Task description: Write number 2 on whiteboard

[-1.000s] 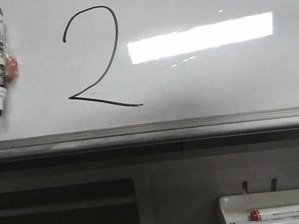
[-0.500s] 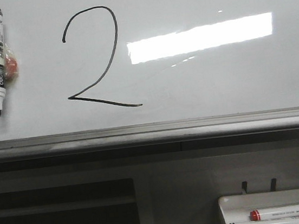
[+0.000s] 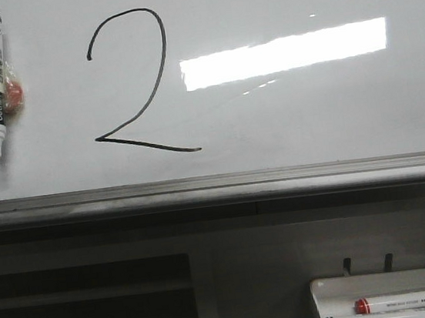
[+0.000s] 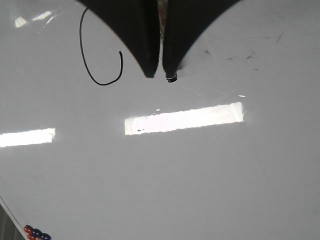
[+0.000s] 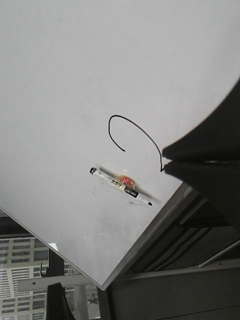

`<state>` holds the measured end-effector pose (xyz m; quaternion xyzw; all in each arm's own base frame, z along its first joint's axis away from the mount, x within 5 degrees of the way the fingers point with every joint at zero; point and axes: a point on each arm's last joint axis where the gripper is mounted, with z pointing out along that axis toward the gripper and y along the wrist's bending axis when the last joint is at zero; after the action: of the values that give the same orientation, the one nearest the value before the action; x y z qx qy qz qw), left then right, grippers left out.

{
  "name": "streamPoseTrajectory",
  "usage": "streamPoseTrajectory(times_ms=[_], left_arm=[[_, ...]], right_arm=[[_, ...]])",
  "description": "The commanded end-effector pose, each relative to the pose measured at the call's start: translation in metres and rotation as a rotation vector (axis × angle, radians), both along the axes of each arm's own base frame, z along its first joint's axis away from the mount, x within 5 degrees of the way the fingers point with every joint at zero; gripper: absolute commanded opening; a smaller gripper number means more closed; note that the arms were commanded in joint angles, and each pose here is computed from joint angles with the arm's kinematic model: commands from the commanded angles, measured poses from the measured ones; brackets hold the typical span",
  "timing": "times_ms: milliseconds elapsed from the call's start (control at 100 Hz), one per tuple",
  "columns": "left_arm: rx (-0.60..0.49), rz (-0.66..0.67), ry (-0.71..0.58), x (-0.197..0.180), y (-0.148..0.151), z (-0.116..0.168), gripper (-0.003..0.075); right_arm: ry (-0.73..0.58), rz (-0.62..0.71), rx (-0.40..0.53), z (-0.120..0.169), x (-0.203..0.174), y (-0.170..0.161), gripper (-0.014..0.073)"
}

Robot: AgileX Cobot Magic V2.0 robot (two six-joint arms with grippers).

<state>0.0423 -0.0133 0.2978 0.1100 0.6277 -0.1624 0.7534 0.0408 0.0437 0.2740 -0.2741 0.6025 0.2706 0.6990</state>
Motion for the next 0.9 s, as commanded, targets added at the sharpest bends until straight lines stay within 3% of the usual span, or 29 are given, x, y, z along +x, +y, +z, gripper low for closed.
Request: streamPoseTrajectory(times_ms=[0,170,300,420,550,740,890], left_arm=[[-0.026,-0.046,-0.07,-0.004,-0.002,0.014,-0.002],[-0.027,-0.046,-0.066,-0.004,-0.002,0.013,-0.002],[-0.122,-0.05,0.019,-0.005,0.0,0.009,-0.002],[-0.005,-0.025,0.014,-0.008,0.001,0.002,-0.002],[0.16,0.073,-0.081,-0.012,0.003,-0.001,-0.002],[0.095,0.223,-0.004,-0.006,0.007,-0.024,-0.002],[0.118,0.352,0.103,0.004,0.011,-0.058,-0.002]], right_arm=[[-0.034,-0.038,0.036,0.011,0.001,-0.003,-0.0051],[-0.034,-0.038,0.036,0.011,0.001,-0.003,-0.0051],[-0.034,-0.036,0.035,0.011,0.001,-0.003,-0.0051],[-0.034,-0.036,0.035,0.011,0.001,-0.003,-0.0051],[-0.034,-0.036,0.035,0.011,0.001,-0.003,-0.0051],[-0.034,-0.036,0.035,0.011,0.001,-0.003,-0.0051],[-0.034,-0.036,0.035,0.011,0.001,-0.003,-0.0051]])
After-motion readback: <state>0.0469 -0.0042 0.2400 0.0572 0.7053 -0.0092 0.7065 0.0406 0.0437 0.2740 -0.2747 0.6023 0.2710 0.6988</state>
